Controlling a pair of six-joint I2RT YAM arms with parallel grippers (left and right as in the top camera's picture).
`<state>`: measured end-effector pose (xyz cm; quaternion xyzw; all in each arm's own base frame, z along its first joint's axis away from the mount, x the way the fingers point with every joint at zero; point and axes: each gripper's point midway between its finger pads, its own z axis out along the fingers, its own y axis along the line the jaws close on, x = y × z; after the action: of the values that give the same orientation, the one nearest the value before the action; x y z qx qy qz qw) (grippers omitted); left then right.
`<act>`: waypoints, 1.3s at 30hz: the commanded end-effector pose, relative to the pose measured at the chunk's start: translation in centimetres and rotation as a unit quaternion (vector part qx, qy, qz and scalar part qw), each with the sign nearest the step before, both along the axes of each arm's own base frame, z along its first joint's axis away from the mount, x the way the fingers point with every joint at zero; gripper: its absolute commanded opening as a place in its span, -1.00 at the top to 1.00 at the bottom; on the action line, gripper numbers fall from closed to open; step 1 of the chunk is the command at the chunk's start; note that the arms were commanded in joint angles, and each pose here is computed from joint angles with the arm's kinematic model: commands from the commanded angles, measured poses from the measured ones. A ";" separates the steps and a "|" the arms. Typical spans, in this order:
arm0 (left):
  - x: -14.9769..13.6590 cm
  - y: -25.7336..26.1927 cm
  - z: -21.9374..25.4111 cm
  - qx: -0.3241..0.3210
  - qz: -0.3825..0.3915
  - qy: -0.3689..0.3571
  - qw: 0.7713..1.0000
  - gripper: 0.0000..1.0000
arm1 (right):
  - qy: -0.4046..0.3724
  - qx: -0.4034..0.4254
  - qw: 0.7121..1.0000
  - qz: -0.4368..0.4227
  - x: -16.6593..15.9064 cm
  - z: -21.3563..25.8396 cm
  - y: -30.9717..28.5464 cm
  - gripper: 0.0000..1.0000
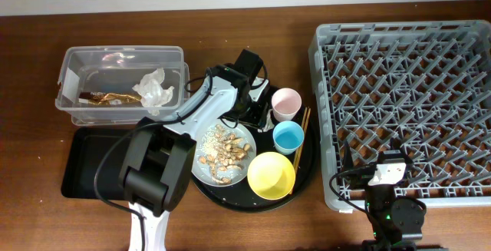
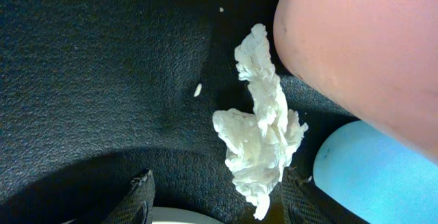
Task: Sort waste into correct bins and load items into the dishwasher rack
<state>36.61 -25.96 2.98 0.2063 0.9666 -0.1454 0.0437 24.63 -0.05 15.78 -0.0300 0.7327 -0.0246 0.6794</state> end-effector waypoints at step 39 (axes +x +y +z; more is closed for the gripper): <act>7.5 34.6 15.6 -0.001 0.485 -0.077 0.871 -0.99 | 0.002 0.002 1.000 -0.002 0.0 -0.2 0.0 -0.97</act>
<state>45.23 6.99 17.76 -0.2429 0.9483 -0.0802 0.1878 24.62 -0.05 15.80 -0.0300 0.7325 -0.0246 0.6797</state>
